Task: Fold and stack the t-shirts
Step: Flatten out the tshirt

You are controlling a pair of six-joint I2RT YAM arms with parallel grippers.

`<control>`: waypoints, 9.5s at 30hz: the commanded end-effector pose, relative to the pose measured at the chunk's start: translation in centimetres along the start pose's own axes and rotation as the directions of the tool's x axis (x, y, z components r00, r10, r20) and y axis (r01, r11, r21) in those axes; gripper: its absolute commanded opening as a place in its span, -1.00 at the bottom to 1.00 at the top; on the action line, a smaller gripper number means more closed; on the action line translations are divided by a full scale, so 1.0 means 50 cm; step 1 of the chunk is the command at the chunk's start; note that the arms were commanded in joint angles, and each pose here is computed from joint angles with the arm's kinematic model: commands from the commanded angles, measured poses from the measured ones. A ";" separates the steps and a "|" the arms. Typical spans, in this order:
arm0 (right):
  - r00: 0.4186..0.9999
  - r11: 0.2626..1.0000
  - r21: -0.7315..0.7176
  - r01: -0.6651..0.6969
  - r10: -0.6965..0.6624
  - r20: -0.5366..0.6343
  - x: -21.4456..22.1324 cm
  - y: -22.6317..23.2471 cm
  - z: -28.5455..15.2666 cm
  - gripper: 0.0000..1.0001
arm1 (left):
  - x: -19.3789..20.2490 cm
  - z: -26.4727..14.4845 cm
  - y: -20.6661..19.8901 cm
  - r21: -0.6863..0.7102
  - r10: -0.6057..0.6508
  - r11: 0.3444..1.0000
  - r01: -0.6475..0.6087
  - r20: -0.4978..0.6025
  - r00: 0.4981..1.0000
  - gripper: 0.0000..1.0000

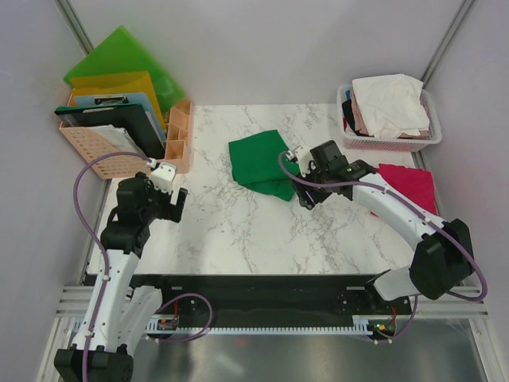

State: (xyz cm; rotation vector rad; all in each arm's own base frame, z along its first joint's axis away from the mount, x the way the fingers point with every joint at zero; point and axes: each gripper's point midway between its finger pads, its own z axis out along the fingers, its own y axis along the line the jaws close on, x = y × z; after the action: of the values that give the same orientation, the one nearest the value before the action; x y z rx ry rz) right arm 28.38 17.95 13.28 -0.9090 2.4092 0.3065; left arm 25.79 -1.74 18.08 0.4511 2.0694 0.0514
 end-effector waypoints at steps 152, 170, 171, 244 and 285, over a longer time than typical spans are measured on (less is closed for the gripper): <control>0.985 0.989 0.148 -0.020 -0.006 0.171 0.036 -0.127 -0.091 0.07 | -0.023 0.022 -0.039 0.172 -0.036 0.984 0.045 -0.059 0.998 1.00; 0.980 0.997 0.063 0.051 -0.038 -0.194 0.186 -0.140 -0.080 0.12 | -0.020 0.023 -0.025 0.134 -0.027 0.990 0.036 -0.064 0.998 1.00; 0.972 0.997 0.052 0.065 -0.051 -0.230 0.203 -0.140 -0.080 0.15 | -0.023 0.021 -0.023 0.129 -0.025 0.991 0.032 -0.058 0.998 1.00; 0.767 0.887 0.459 0.055 -0.332 0.549 -0.490 -0.230 -0.476 -1.00 | -0.010 0.030 -0.023 0.131 -0.010 0.991 0.021 -0.087 0.996 1.00; 0.816 0.750 0.650 -0.121 -0.298 0.495 -0.395 -0.458 -0.518 -1.00 | 0.005 0.024 -0.031 0.140 -0.012 0.990 0.026 -0.101 0.995 1.00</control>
State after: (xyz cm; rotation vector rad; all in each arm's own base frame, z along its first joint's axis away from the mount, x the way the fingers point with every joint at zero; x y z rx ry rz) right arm 43.27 1.96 51.94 -0.4014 1.5465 -0.2451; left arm 26.06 -3.03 16.58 0.4993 2.2001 -0.0818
